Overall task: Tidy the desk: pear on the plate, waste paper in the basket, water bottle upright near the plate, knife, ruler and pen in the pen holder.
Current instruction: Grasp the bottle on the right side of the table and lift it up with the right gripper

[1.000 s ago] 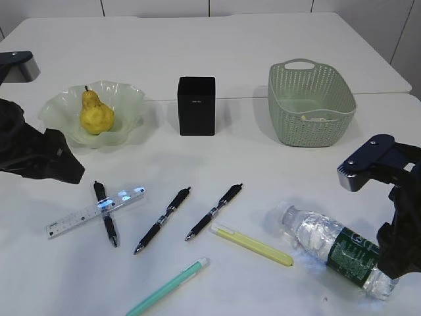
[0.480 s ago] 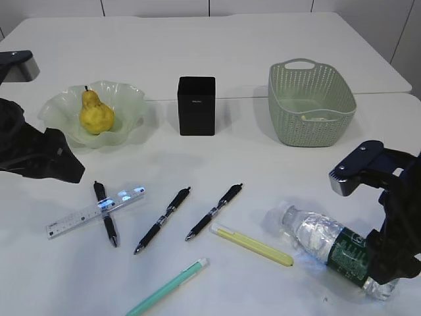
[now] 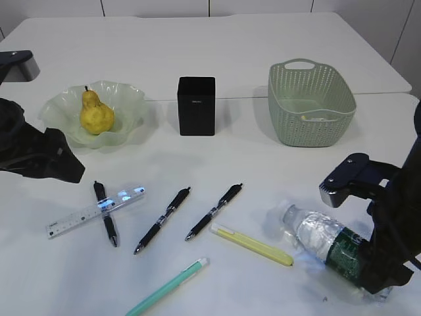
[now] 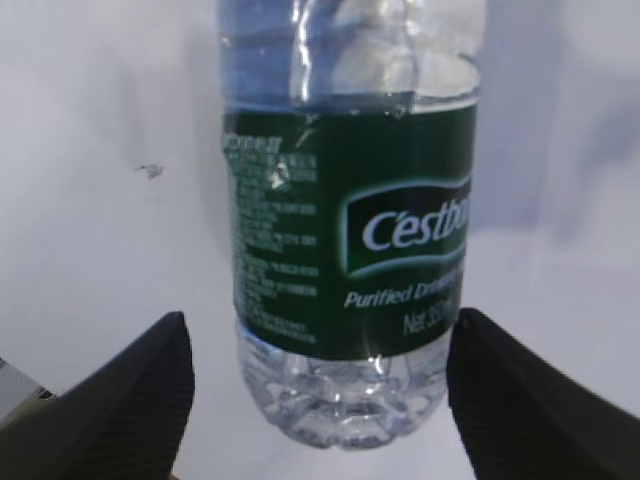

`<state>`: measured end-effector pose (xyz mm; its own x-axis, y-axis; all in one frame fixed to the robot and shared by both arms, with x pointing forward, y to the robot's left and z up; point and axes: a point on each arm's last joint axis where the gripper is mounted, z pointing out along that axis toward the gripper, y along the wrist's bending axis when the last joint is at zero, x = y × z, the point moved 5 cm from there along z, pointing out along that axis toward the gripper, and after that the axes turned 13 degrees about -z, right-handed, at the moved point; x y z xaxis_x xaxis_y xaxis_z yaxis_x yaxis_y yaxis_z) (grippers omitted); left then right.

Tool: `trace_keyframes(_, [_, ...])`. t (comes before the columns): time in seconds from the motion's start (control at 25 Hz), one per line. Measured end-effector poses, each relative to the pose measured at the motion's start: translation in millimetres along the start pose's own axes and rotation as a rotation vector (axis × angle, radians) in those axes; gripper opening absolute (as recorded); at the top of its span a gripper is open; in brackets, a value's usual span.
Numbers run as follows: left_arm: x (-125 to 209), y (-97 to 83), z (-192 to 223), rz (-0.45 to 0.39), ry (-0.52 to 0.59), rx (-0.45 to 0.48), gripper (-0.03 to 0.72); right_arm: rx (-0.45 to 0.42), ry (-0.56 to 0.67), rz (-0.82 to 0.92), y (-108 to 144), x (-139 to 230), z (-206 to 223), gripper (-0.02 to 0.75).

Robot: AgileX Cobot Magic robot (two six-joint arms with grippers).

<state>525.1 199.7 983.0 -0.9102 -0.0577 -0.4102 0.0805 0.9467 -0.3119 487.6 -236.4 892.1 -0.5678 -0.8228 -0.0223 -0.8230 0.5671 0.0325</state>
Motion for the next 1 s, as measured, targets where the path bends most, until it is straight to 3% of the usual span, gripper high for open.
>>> trace_keyframes(1.0, [0, 0.0, 0, 0.000, 0.000, 0.000, 0.537, 0.013, -0.038, 0.046, -6, 7, 20, 0.606])
